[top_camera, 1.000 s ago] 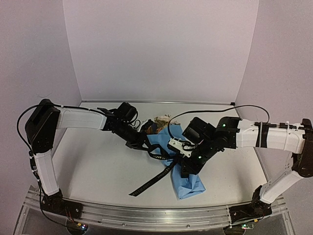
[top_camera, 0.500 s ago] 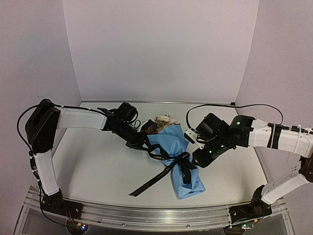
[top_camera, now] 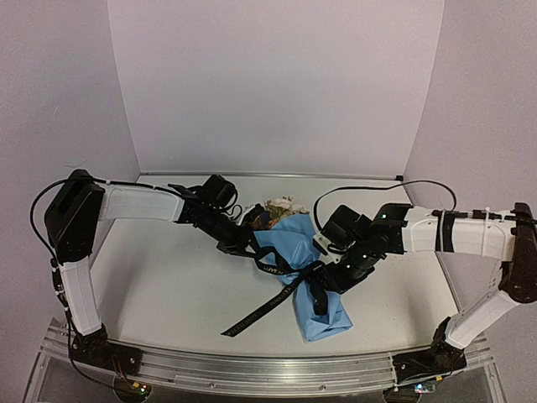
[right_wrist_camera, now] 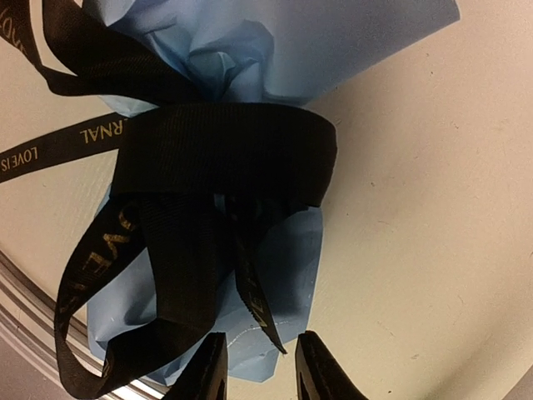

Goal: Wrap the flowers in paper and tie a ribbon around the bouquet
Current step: Cross the half-tied ribbon over the folded bouquet, then tie the half-tied ribbon around the folded bouquet.

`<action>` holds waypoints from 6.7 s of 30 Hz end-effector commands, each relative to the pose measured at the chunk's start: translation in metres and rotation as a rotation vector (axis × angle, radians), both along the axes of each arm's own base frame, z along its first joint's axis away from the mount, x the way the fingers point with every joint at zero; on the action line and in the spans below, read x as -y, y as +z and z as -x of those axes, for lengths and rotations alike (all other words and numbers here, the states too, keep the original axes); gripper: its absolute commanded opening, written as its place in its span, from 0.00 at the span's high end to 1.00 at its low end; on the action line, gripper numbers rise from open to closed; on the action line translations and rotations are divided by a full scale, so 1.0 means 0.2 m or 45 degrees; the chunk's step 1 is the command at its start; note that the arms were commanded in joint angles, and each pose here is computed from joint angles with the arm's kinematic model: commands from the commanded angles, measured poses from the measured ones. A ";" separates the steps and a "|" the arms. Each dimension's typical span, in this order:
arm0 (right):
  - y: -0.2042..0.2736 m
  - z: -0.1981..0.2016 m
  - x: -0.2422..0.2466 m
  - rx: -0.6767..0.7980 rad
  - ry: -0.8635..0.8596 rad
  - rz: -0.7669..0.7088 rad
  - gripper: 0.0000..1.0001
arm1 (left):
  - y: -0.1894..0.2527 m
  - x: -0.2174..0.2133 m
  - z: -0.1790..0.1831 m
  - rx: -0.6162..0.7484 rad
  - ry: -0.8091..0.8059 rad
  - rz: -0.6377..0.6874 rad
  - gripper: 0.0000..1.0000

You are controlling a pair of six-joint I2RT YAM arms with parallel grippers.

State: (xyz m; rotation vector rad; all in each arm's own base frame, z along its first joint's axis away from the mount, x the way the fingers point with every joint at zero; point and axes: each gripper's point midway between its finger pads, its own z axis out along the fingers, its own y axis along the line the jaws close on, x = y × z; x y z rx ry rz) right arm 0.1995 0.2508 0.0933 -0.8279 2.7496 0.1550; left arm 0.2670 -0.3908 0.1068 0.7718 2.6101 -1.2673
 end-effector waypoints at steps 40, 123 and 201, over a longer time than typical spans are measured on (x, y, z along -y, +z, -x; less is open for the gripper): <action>0.10 -0.09 0.45 0.261 -0.109 0.424 1.00 | 0.08 0.20 0.01 0.047 0.066 0.092 0.60; -0.01 -0.10 -0.36 0.231 -0.086 0.043 1.00 | 0.14 -0.33 0.06 -0.024 0.531 0.261 1.00; 0.06 -0.08 -0.77 0.378 0.392 -0.261 1.00 | 0.10 -0.17 0.10 -0.034 0.104 0.086 1.00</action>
